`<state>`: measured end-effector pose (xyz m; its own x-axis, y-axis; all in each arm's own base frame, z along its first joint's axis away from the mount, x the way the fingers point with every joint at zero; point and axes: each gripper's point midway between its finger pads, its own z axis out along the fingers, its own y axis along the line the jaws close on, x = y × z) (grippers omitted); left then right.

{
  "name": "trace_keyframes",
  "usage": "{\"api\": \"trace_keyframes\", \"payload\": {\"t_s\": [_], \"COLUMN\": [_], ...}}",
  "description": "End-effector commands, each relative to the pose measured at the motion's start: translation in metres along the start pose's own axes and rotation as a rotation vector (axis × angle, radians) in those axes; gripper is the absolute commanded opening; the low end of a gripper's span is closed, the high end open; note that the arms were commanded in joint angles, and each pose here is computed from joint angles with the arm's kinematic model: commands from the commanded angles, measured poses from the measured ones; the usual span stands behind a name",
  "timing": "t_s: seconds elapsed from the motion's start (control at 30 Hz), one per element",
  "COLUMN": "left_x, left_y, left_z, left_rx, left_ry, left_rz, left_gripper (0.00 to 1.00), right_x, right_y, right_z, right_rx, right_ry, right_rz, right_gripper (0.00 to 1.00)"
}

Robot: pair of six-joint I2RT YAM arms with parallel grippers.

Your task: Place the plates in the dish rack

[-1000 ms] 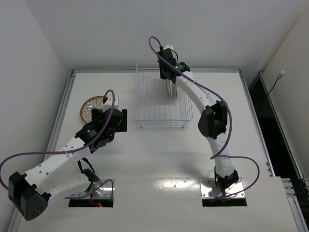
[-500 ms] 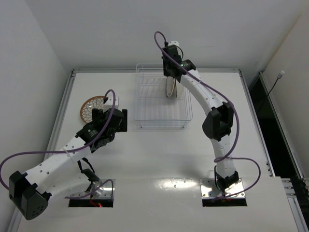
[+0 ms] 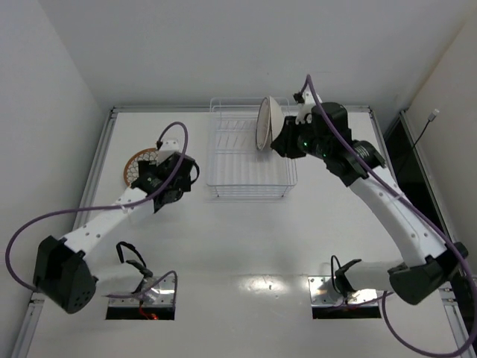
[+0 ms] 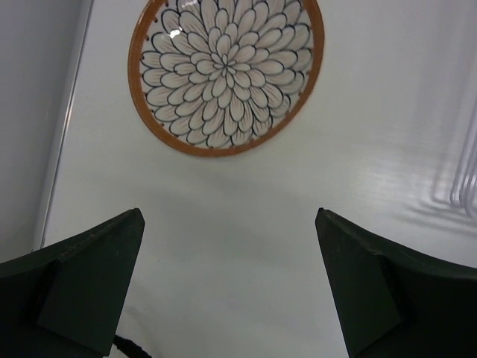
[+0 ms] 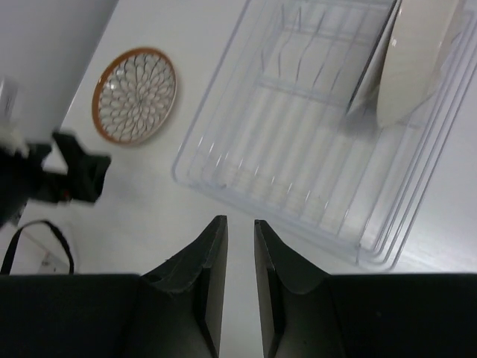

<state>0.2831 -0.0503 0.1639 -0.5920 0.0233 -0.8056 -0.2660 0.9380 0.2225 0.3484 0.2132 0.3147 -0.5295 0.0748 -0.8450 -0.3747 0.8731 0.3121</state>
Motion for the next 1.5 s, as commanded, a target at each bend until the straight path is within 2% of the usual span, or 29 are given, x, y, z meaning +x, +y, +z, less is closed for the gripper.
{"api": "trace_keyframes", "payload": {"t_s": [0.0,0.03,0.1,0.13,0.17,0.2,0.23,0.33,0.43,0.53,0.7,0.93,0.97,1.0,1.17,1.27,1.3,1.37,1.4,1.43,1.47], "left_x": [-0.029,-0.028,-0.043,-0.037,-0.047,-0.039,-0.047,-0.022,-0.016,-0.021,0.002,0.042,0.043,0.055,0.065,0.075,0.08,0.095,0.1,0.096,0.1], "left_y": [0.001,-0.009,-0.015,-0.013,-0.013,-0.019,-0.026,-0.038,-0.05,-0.055,-0.052,-0.035,-0.031,-0.026,-0.022,-0.018,-0.018,-0.018,-0.017,-0.018,-0.017], "left_z": [0.025,0.032,0.051,0.067,0.069,0.083,0.089,0.117,0.135,0.14,0.162,0.172,0.175,0.174,0.179,0.184,0.185,0.188,0.187,0.188,0.19], "left_rx": [-0.039,0.025,0.062,0.046,0.064,0.064,0.1,0.126,0.18,0.196,0.126,0.017,-0.009,-0.029,-0.06,-0.092,-0.094,-0.1,-0.103,-0.101,-0.112], "left_ry": [0.025,0.072,0.112,0.157,0.141,0.186,0.194,0.33,0.385,0.366,0.44,0.516,0.504,0.52,0.538,0.557,0.568,0.61,0.626,0.618,0.627], "left_rz": [-0.053,-0.056,-0.078,-0.065,-0.084,-0.074,-0.077,-0.048,-0.058,-0.058,-0.019,0.05,0.056,0.071,0.103,0.127,0.134,0.167,0.176,0.171,0.181], "left_gripper": [1.0,1.0,1.0,1.0,1.0,1.0,1.0,1.0,1.0,1.0,1.0,0.81,0.7,0.66,0.61,0.48,0.38,0.25,0.12,0.04,0.0], "right_x": [0.033,0.041,0.046,0.046,0.049,0.047,0.052,0.047,0.046,0.045,0.044,0.046,0.043,0.045,0.037,0.037,0.039,0.038,0.04,0.038,0.042], "right_y": [0.015,0.012,0.013,0.015,0.014,0.016,0.014,0.019,0.022,0.028,0.03,0.03,0.031,0.03,0.033,0.033,0.032,0.033,0.032,0.033,0.03], "right_z": [-0.021,-0.026,-0.041,-0.048,-0.049,-0.051,-0.052,-0.057,-0.061,-0.067,-0.071,-0.077,-0.078,-0.079,-0.082,-0.08,-0.08,-0.083,-0.083,-0.085,-0.086], "right_rx": [-0.106,-0.102,-0.111,-0.124,-0.121,-0.13,-0.125,-0.147,-0.161,-0.183,-0.194,-0.186,-0.189,-0.186,-0.189,-0.183,-0.18,-0.18,-0.177,-0.178,-0.163], "right_ry": [0.075,0.087,0.09,0.089,0.099,0.101,0.118,0.117,0.112,0.102,0.096,0.12,0.112,0.122,0.112,0.13,0.14,0.139,0.149,0.147,0.159], "right_rz": [0.034,0.035,0.026,0.015,0.017,0.005,-0.006,-0.017,-0.018,-0.015,-0.016,-0.011,-0.013,-0.011,-0.013,-0.01,-0.008,-0.008,-0.006,-0.016,-0.013], "right_gripper": [0.19,0.19,0.17,0.17,0.17,0.17,0.17,0.17,0.17,0.17,0.17,0.17,0.17,0.17,0.17,0.17,0.17,0.17,0.17,0.17,0.17]}}
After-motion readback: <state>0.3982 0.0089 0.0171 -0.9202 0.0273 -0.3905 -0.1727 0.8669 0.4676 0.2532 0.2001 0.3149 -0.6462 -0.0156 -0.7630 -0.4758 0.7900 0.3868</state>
